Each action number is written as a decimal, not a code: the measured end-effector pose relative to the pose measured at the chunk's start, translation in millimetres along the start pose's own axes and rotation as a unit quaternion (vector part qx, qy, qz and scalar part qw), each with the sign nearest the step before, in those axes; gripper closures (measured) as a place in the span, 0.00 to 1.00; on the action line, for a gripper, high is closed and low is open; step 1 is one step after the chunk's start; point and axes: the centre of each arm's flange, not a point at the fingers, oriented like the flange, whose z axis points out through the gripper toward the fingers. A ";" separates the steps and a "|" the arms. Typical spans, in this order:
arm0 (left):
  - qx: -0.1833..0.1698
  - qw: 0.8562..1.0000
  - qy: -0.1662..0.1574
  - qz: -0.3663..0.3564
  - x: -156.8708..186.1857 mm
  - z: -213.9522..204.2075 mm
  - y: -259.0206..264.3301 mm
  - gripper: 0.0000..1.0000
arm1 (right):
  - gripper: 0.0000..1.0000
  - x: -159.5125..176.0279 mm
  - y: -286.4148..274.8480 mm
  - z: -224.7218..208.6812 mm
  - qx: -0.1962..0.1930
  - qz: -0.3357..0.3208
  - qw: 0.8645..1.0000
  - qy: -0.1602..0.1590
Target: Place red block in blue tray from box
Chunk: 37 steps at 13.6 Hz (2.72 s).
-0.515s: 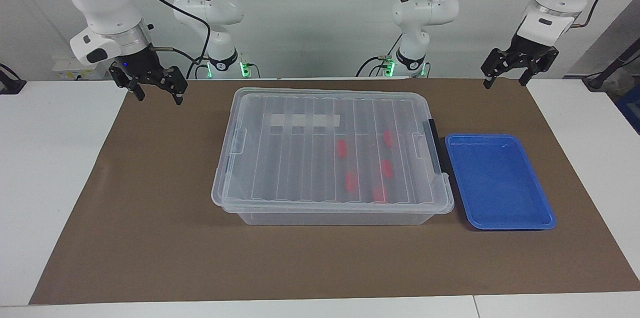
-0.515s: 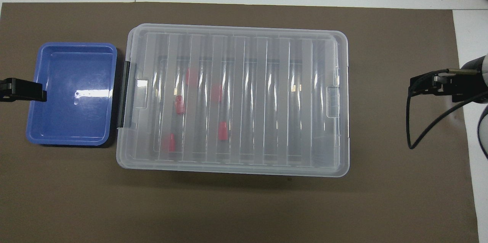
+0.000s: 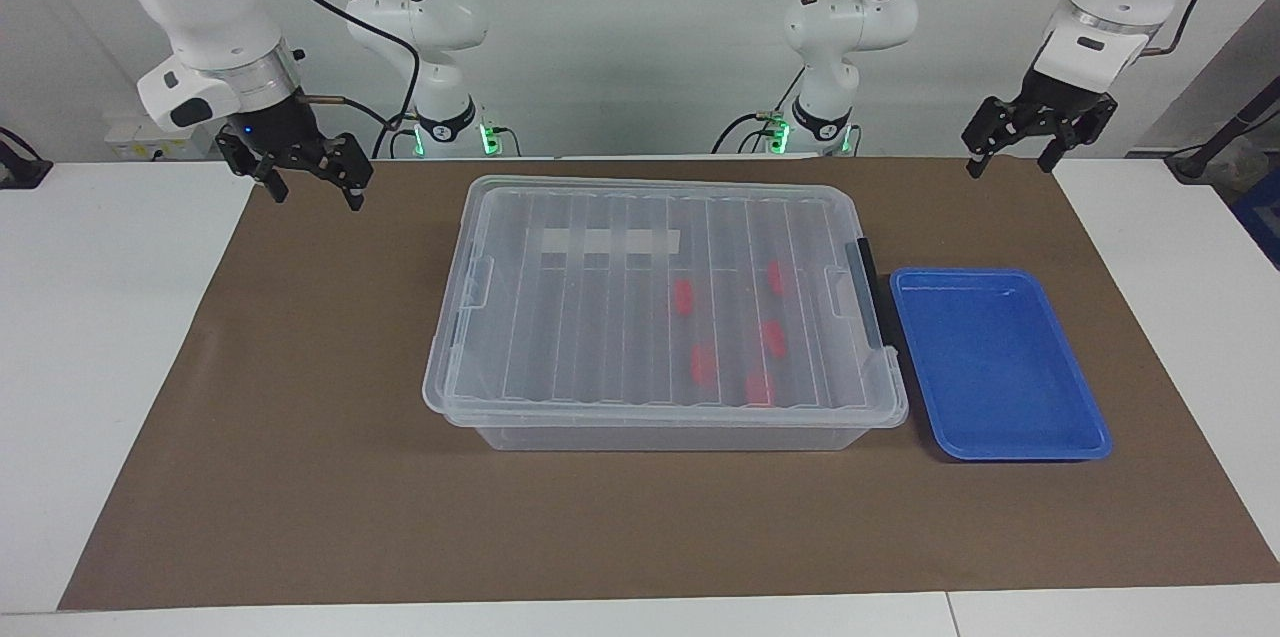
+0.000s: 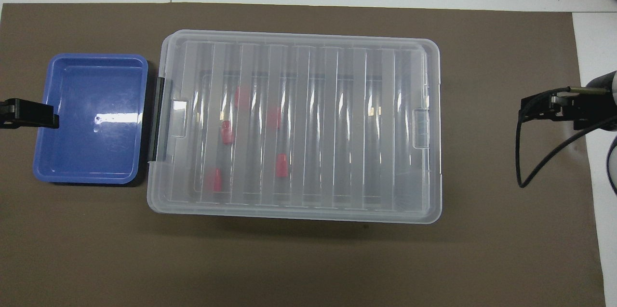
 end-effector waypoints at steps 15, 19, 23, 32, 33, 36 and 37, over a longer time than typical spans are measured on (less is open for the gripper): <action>0.000 1.000 0.000 0.000 0.0 0.0 0.0 0.00 | 0.01 -27.2 -120.4 123.3 0.008 -0.037 0.999 0.018; 0.000 1.000 0.000 0.000 0.0 0.0 0.0 0.00 | 0.00 -27.0 -110.9 132.4 0.005 -0.034 0.999 0.008; 0.000 1.000 0.000 0.000 0.0 0.0 0.0 0.00 | 0.00 -27.5 -90.0 144.4 0.000 -0.027 1.000 -0.004; 0.000 1.000 0.000 0.000 0.0 0.0 0.0 0.00 | 0.00 -6.1 8.0 148.4 0.001 -0.074 0.997 -0.009; 0.000 1.000 0.000 0.000 0.0 0.0 0.0 0.00 | 0.00 -4.6 18.7 148.8 0.001 -0.080 0.997 -0.009; 0.000 1.000 0.000 0.000 0.0 0.0 0.0 0.00 | 0.00 -2.2 43.4 149.9 0.002 -0.093 0.996 -0.010; 0.000 1.000 0.000 0.000 0.0 0.0 0.0 0.00 | 0.00 -1.7 50.2 150.0 0.002 -0.096 0.995 -0.010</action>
